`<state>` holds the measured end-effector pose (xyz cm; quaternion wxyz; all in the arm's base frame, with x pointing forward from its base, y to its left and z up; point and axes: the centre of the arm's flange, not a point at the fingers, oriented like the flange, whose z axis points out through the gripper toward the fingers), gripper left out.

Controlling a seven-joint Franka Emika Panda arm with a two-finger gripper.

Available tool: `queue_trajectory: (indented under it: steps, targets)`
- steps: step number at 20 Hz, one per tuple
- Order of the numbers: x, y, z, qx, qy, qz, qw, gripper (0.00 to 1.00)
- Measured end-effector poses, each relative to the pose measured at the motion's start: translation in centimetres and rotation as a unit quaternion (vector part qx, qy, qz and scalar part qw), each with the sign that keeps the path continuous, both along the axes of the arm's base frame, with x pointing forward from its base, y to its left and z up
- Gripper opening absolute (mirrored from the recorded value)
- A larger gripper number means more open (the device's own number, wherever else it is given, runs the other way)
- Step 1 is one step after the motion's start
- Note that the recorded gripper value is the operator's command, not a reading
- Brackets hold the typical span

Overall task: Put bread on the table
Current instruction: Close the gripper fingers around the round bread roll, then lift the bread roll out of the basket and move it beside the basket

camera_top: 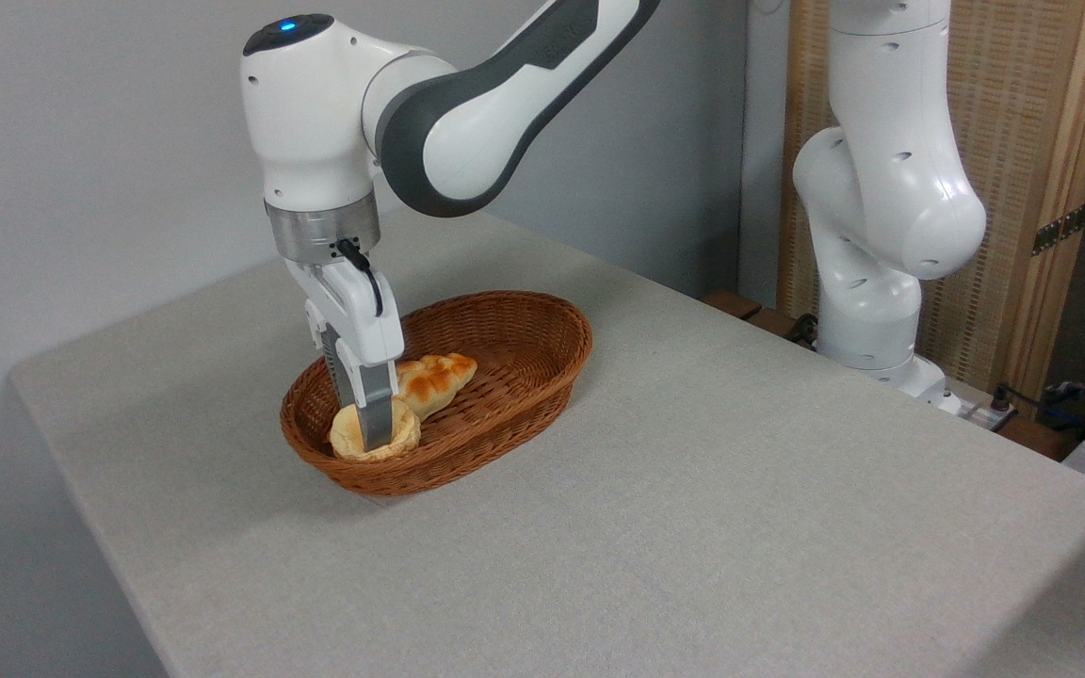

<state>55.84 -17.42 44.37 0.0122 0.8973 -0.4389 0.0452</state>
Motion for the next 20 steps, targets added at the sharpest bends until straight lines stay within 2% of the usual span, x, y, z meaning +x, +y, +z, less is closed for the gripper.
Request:
queue_trajectory:
  steps: [6, 10, 20]
  targets:
    - [0.0, 0.0, 0.02, 0.0, 0.0, 0.0, 1.0, 0.39]
    - [-0.01, 0.0, 0.09, 0.0, -0.001, 0.0, 1.0, 0.32]
    - [-0.1, 0.04, 0.87, -0.003, -0.007, 0.0, 1.0, 0.33]
